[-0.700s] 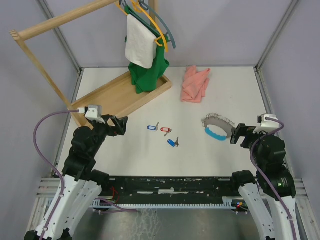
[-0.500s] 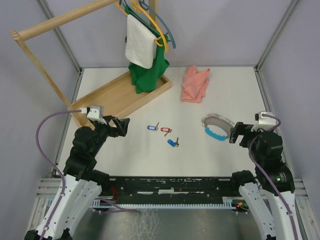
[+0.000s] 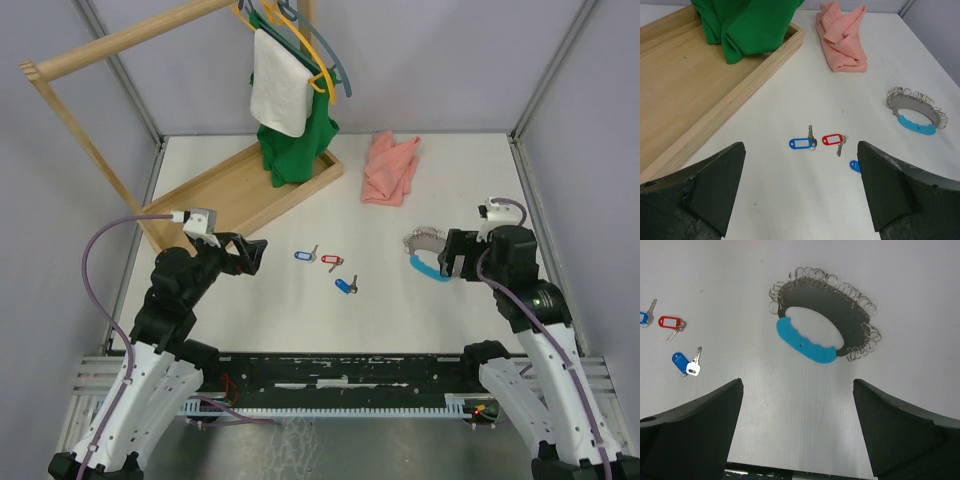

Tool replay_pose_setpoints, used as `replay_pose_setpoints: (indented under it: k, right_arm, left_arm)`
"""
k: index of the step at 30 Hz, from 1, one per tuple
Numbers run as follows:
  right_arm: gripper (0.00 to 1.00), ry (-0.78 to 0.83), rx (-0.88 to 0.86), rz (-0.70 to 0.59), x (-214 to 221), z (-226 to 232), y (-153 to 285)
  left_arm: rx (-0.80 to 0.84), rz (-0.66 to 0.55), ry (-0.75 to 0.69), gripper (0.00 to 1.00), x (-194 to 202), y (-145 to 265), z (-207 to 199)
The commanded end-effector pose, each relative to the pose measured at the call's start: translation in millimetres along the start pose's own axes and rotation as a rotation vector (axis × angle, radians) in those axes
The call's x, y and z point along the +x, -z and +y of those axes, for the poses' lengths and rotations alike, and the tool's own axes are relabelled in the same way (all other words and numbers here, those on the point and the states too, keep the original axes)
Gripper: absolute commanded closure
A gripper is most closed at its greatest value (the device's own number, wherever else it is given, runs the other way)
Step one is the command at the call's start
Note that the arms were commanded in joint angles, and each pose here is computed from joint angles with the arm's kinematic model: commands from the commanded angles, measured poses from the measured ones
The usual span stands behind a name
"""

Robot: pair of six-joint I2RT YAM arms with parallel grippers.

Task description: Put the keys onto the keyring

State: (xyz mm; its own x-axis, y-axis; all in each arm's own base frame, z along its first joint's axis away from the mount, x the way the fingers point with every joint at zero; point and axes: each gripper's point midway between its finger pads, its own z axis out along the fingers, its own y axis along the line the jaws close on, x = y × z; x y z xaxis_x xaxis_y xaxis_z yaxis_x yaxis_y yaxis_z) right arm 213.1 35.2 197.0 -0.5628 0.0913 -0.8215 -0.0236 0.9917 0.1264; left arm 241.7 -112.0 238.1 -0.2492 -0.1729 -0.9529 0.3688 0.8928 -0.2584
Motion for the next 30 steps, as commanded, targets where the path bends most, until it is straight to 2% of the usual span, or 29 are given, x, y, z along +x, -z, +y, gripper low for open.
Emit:
replay_pose_setpoints:
  k: [1, 5, 12, 17, 23, 30]
  right_arm:
    - [0.00, -0.036, -0.088, 0.050, -10, 21, -23]
    - [0.01, -0.047, -0.087, 0.107, 0, 24, -57]
    - [0.09, -0.053, -0.104, 0.181, 11, 30, -120]
    - [0.20, -0.042, -0.127, 0.256, 23, 40, -158]
    - [0.27, -0.029, -0.126, 0.311, 39, 51, -189]
    - [0.28, 0.017, -0.124, 0.387, 65, 63, -204]
  left_arm:
    - [0.036, -0.037, -0.039, 0.01, -15, 2, -8]
    - [0.006, -0.012, -0.064, 0.01, -7, 2, 0]
    - [0.021, 0.018, -0.069, 0.00, 0, -2, -2]
    - [0.038, 0.032, -0.073, 0.02, 3, -4, -4]
    - [0.049, 0.049, -0.073, 0.02, 6, -6, -6]
    - [0.048, 0.048, -0.073, 0.02, 6, -6, -5]
